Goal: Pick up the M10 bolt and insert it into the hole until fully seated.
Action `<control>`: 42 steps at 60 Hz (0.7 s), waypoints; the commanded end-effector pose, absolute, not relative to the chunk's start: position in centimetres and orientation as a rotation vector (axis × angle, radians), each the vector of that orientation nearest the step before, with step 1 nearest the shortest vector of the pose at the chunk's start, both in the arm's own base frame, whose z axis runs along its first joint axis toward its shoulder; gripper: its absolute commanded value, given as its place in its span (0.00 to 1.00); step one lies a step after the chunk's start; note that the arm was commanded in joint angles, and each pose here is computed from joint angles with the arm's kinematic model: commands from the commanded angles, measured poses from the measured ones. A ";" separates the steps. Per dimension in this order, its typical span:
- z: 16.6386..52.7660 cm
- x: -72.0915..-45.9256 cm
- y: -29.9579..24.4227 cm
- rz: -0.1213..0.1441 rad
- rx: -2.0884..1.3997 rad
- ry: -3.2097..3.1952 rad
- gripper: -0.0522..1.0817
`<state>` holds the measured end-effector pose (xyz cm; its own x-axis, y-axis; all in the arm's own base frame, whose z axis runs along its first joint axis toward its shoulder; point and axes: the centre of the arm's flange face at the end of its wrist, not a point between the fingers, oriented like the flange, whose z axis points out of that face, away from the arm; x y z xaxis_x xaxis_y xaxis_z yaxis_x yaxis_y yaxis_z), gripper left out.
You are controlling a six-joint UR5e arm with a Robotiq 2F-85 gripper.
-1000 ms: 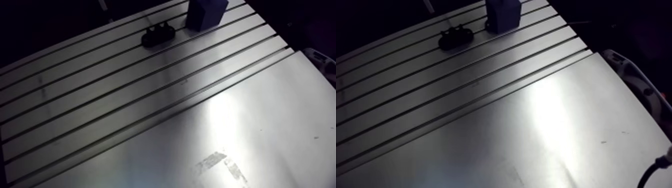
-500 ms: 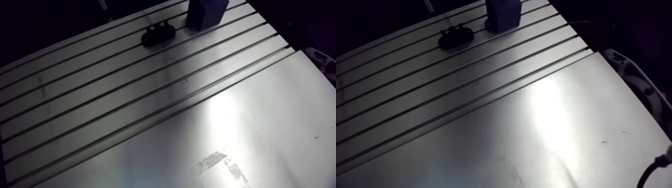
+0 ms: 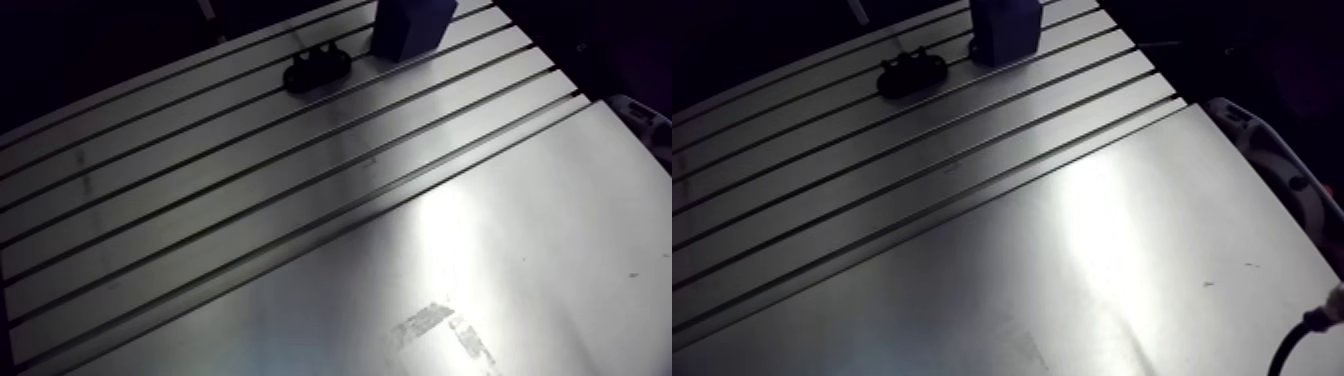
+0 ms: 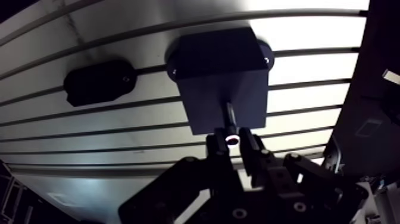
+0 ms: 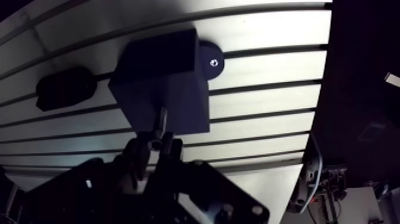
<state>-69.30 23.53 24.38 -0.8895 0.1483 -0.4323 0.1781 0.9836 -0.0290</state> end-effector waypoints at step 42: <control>29.2 -68.7 22.5 -0.080 0.246 2.851 0.05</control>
